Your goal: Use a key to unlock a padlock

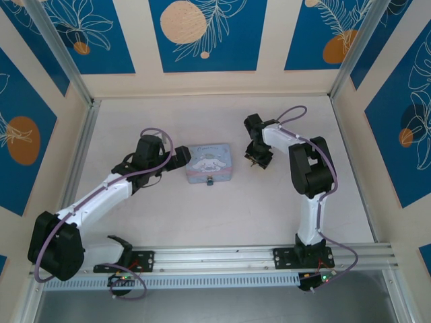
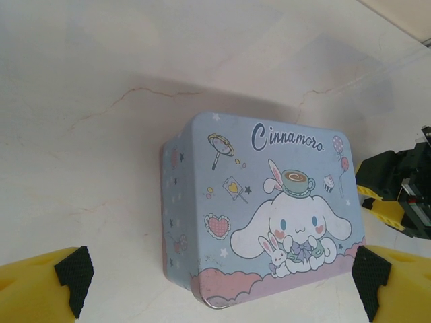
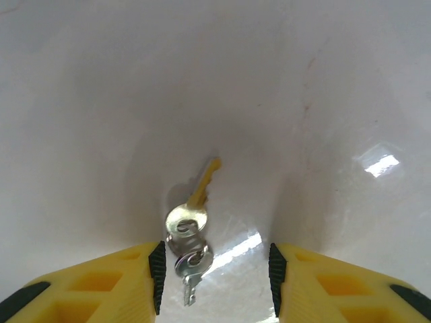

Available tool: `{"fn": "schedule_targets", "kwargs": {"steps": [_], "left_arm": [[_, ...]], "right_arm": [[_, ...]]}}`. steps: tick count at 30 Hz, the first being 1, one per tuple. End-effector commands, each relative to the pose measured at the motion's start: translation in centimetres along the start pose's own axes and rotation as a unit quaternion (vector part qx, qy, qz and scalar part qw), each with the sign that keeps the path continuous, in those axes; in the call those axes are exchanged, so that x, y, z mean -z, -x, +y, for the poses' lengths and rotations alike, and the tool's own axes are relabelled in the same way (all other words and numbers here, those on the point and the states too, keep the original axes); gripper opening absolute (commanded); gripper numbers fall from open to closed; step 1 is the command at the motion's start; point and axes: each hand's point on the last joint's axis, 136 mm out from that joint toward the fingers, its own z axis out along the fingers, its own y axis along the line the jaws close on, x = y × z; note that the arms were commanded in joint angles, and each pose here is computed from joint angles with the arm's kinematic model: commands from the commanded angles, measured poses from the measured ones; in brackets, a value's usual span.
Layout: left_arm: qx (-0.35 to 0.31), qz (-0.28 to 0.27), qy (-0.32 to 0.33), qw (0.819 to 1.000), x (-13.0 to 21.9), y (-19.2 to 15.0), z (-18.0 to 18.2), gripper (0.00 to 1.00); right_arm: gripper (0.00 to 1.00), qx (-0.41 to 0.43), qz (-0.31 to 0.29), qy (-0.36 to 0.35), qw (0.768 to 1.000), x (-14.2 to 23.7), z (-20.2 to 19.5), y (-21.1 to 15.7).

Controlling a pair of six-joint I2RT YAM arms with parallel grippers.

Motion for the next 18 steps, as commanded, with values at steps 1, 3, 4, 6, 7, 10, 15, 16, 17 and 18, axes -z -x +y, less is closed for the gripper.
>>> {"fn": "schedule_targets", "kwargs": {"steps": [1, 3, 4, 6, 7, 10, 15, 16, 17, 18], "left_arm": [[0.002, 0.000, -0.011, 1.000, -0.1, -0.1, -0.2, 1.00], [0.003, 0.000, -0.012, 1.000, -0.1, -0.1, -0.2, 1.00], [0.003, 0.001, -0.012, 1.000, -0.2, -0.1, -0.2, 1.00], [0.002, 0.002, -0.012, 1.000, -0.2, -0.1, -0.2, 1.00], [0.002, 0.002, -0.012, 1.000, -0.2, -0.1, -0.2, 1.00], [0.002, 0.004, -0.011, 1.000, -0.3, -0.1, -0.3, 1.00], [0.001, 0.005, -0.010, 1.000, -0.2, -0.1, -0.3, 1.00], [0.000, 0.006, -0.010, 1.000, -0.1, -0.1, -0.3, 1.00], [0.000, 0.005, -0.010, 1.000, 0.0, -0.1, -0.3, 1.00], [0.000, 0.005, -0.010, 1.000, 0.0, -0.1, -0.3, 1.00]], "right_arm": [[0.46, -0.010, -0.002, -0.026, 1.000, -0.4, -0.5, 0.3], [0.45, -0.008, 0.000, -0.028, 1.000, -0.7, -0.6, 0.3], [0.45, -0.006, 0.000, -0.028, 1.000, -0.9, -0.6, 0.3], [0.44, -0.004, 0.000, -0.028, 1.000, -1.0, -0.6, 0.4], [0.44, -0.001, 0.000, -0.027, 1.000, -1.0, -0.5, 0.4], [0.38, 0.005, 0.002, -0.022, 1.000, -1.2, -0.5, 0.4], [0.22, 0.020, 0.007, 0.000, 1.000, -1.2, -0.7, -0.2], [0.18, 0.023, 0.009, 0.007, 1.000, -1.1, -0.8, -0.4], [0.15, 0.026, 0.010, 0.013, 1.000, -1.1, -0.9, -0.6], [0.12, 0.029, 0.012, 0.019, 0.999, -1.0, -1.1, -0.9]]}}
